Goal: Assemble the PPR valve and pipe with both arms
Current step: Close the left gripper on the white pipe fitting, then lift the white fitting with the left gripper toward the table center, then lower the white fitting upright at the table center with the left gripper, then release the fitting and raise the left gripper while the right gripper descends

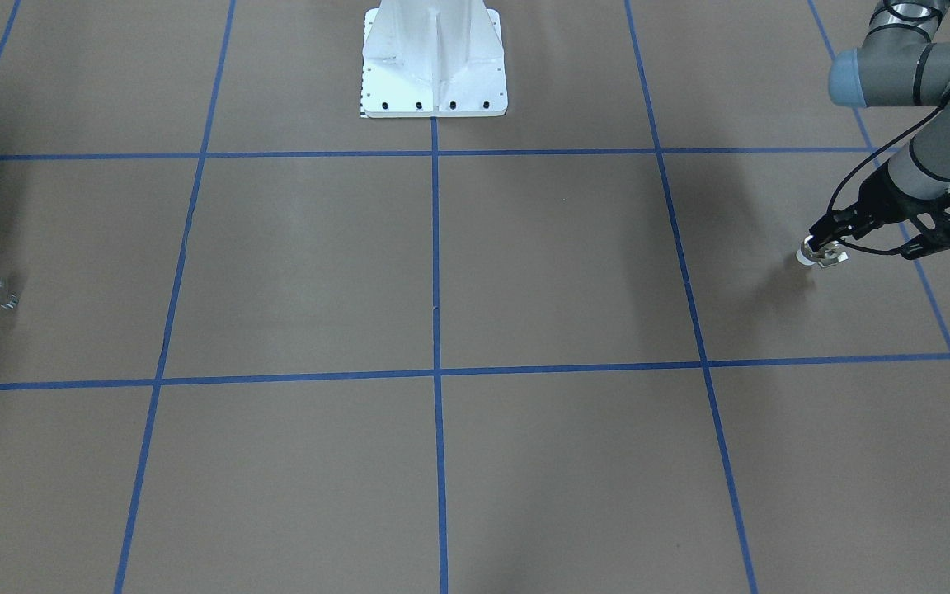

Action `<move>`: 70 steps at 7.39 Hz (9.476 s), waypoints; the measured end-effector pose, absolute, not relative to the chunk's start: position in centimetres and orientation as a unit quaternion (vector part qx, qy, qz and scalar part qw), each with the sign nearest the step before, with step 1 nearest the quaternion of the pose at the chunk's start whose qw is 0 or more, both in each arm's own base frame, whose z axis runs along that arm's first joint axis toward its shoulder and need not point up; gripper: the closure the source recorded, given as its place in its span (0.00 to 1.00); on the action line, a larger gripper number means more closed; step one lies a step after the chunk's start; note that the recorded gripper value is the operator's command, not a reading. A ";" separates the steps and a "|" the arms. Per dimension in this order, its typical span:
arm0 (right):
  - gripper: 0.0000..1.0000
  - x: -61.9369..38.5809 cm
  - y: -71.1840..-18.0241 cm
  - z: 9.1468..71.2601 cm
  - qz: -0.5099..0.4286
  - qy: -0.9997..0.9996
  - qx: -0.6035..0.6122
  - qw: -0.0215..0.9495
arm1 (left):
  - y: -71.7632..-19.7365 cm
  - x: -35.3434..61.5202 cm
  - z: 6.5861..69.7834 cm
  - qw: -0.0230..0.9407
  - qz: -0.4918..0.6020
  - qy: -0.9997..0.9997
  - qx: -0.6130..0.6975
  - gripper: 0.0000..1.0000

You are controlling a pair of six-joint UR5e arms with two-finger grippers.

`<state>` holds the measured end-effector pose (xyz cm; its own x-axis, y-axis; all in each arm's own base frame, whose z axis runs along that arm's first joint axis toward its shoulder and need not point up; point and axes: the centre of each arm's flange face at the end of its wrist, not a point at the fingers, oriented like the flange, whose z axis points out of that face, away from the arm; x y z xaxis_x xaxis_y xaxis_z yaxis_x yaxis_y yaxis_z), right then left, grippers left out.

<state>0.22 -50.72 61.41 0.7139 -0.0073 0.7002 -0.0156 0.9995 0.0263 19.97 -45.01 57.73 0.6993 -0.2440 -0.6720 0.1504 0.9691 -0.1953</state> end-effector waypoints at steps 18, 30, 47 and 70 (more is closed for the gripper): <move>0.00 -0.1 -51.8 60.1 0.017 -0.380 0.018 0.925 | -59.5 37.8 23.6 0.920 -0.132 0.350 -0.119 1.00; 0.00 -0.3 -52.7 59.5 0.008 -0.374 0.028 0.927 | -61.2 59.2 12.4 0.911 -0.155 0.370 -0.099 1.00; 0.00 -0.7 -53.2 59.7 0.004 -0.367 0.026 0.930 | -59.4 61.8 13.9 0.906 -0.163 0.376 -0.109 0.00; 0.10 -16.1 -50.4 61.0 -0.108 -0.357 -0.015 0.928 | -61.6 47.6 14.4 0.905 -0.138 0.397 -0.064 0.00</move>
